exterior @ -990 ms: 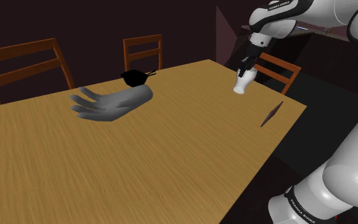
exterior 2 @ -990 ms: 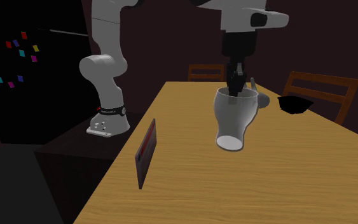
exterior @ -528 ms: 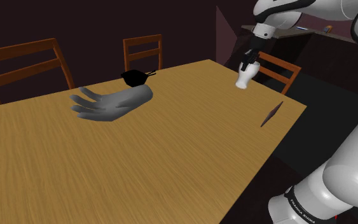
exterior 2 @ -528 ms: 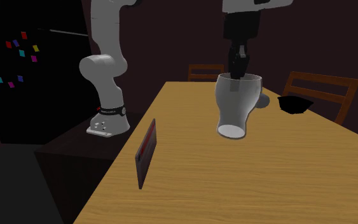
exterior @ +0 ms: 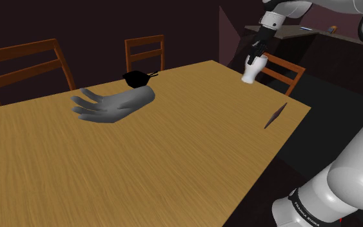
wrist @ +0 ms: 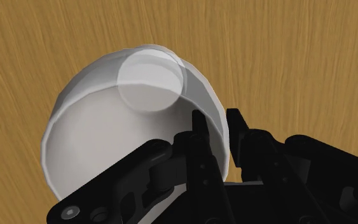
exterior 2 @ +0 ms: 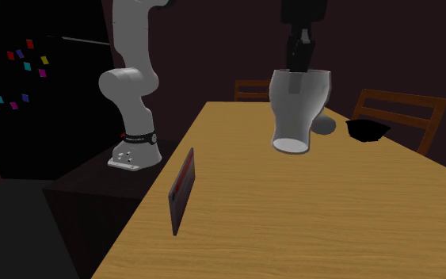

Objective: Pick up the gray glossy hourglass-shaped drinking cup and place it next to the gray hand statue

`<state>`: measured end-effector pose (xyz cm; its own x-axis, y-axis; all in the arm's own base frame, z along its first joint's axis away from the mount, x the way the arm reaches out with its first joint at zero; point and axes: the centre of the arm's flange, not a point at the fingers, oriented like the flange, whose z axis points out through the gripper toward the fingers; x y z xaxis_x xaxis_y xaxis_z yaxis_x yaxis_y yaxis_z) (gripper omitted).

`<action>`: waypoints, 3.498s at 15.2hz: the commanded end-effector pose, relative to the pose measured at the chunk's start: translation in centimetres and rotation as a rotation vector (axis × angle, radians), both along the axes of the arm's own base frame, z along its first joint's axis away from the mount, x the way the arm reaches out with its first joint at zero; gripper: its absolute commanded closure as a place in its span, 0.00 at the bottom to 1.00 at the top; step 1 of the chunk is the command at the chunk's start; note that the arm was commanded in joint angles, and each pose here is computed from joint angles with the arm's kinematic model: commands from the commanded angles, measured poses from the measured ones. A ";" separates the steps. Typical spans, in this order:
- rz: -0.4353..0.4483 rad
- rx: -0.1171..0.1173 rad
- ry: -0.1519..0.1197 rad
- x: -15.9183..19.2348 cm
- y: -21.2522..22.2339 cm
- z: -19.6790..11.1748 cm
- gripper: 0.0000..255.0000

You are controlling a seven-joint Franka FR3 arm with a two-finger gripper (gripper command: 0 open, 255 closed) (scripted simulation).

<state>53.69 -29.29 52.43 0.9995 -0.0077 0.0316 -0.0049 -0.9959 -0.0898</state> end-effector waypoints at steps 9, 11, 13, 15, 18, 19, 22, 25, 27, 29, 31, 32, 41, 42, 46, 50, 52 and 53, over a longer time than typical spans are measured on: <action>0.000 0.000 0.000 0.0 0.0 5.3 1.00; 0.000 0.000 0.000 0.0 0.0 6.4 1.00; 0.000 0.000 0.000 0.5 1.3 6.7 1.00; 0.000 0.000 0.000 1.4 3.7 6.7 1.00; 0.000 0.000 0.000 2.8 7.4 6.8 1.00; 0.000 0.000 0.000 3.2 8.7 6.8 1.00; 0.000 0.000 0.000 4.6 12.4 6.8 1.00; 0.000 0.000 0.000 6.0 16.1 6.8 1.00; 0.000 0.000 0.000 6.9 18.6 6.8 1.00; 0.000 0.000 0.000 7.8 21.1 6.8 1.00; 0.000 0.000 0.000 8.8 23.5 6.9 1.00; 0.000 0.000 0.000 9.2 24.8 6.9 1.00; 0.000 0.000 0.000 13.4 35.9 6.9 1.00; 0.000 0.000 0.000 13.9 37.3 6.9 1.00; 0.000 0.000 0.000 13.9 37.3 4.8 1.00; 0.000 0.000 0.000 13.9 37.3 2.7 1.00; 0.000 0.000 0.000 13.9 37.3 1.6 1.00; 0.000 0.000 0.000 13.9 37.3 1.1 1.00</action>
